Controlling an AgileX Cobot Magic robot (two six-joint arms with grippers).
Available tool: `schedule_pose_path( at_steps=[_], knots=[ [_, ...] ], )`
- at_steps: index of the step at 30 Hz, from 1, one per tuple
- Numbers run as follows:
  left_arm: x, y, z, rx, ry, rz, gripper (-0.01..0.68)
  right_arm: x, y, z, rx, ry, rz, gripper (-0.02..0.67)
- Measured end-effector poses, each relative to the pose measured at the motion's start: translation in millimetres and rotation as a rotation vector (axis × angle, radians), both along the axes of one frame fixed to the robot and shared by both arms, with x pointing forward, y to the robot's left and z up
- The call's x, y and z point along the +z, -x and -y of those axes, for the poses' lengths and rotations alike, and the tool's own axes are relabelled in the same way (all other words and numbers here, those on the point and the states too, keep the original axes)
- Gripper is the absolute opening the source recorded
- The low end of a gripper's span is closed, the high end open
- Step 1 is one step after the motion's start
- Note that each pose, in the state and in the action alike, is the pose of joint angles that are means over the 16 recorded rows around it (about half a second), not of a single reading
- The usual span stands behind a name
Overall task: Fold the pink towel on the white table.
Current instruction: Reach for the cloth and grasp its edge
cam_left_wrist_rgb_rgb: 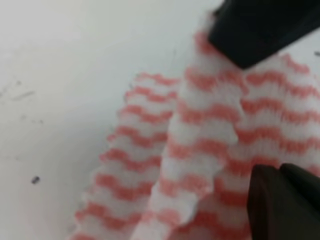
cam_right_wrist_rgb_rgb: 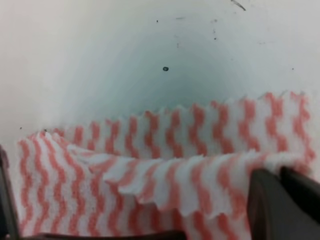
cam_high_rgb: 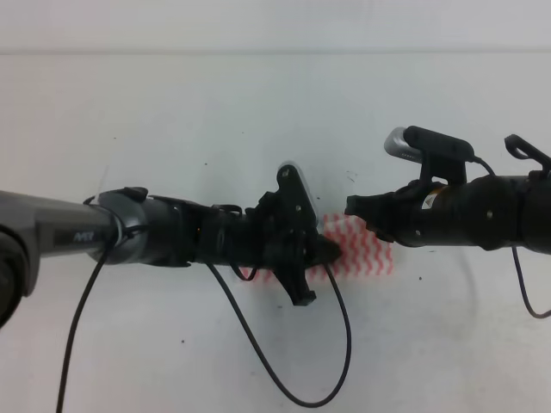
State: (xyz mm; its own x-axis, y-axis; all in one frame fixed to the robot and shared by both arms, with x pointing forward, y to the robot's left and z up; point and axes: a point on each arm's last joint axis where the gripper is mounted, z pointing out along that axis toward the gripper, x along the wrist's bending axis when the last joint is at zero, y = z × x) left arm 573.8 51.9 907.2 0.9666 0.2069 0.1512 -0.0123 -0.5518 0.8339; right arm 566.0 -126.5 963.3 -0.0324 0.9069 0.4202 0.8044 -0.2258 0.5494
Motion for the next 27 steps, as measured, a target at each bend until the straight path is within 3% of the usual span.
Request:
schedule_pose_path(
  at_steps=[27],
  knots=[
    [0.1, -20.2, 9.4, 0.004, 0.003, 0.070, -0.005, 0.0, 0.2, 0.1, 0.001, 0.001, -0.002, -0.017]
  ],
)
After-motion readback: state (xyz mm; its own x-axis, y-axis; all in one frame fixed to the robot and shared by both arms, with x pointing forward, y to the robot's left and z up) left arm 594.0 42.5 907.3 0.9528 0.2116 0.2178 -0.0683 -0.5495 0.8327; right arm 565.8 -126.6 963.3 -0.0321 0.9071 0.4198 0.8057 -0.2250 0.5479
